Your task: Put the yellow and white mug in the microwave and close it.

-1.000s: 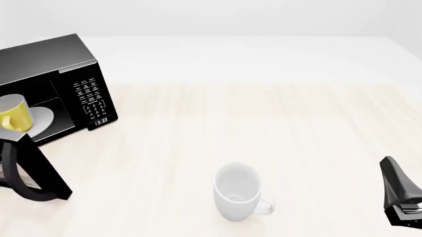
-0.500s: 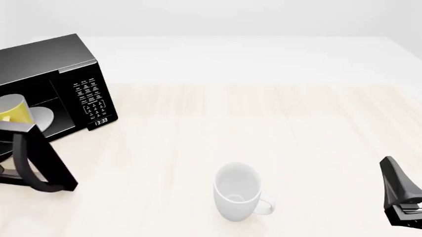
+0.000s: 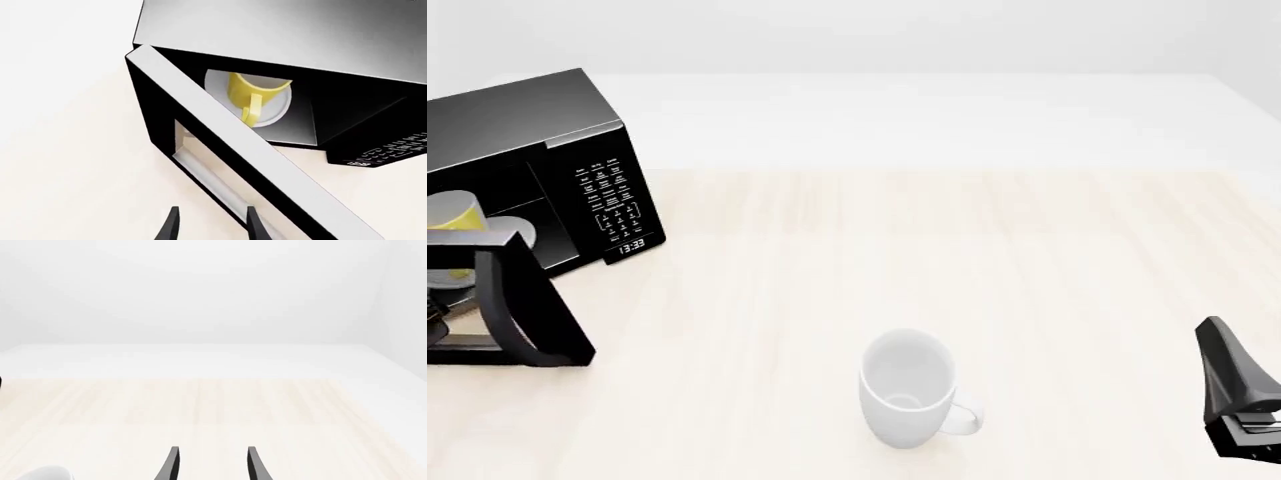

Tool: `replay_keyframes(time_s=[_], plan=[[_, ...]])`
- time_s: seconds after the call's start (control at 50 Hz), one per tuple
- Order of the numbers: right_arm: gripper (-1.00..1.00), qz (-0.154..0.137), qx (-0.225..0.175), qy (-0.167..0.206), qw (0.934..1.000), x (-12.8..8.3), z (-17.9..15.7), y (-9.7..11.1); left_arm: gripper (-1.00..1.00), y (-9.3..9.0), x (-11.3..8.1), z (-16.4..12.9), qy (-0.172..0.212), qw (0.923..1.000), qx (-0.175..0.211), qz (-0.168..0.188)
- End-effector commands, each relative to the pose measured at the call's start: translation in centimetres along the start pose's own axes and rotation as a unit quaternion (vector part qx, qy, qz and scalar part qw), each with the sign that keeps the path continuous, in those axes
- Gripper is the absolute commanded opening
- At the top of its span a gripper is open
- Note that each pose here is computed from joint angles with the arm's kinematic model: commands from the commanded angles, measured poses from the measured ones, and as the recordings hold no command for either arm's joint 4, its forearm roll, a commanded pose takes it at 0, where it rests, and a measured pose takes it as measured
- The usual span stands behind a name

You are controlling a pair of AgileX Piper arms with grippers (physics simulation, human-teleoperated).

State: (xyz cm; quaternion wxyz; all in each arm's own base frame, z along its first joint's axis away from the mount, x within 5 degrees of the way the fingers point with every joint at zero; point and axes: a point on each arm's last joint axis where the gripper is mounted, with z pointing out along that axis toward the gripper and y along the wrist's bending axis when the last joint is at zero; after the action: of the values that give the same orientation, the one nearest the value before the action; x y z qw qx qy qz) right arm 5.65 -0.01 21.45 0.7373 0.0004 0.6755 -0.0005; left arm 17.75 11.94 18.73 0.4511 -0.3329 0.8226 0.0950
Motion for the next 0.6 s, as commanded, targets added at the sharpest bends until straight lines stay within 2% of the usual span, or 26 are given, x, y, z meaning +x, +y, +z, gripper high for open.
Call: replay_keyframes(time_s=[0.02,0.6], plan=[[1.0,0.0,0.0,0.0,1.0,0.0,0.0,0.0,1.0,-0.8,-0.5,-0.4,-0.018,0.9997,0.017,0.008],[1.0,0.0,0.0,0.0,1.0,0.0,0.0,0.0,1.0,-2.1,-0.4,0.8,-0.022,0.9986,0.041,0.025]])
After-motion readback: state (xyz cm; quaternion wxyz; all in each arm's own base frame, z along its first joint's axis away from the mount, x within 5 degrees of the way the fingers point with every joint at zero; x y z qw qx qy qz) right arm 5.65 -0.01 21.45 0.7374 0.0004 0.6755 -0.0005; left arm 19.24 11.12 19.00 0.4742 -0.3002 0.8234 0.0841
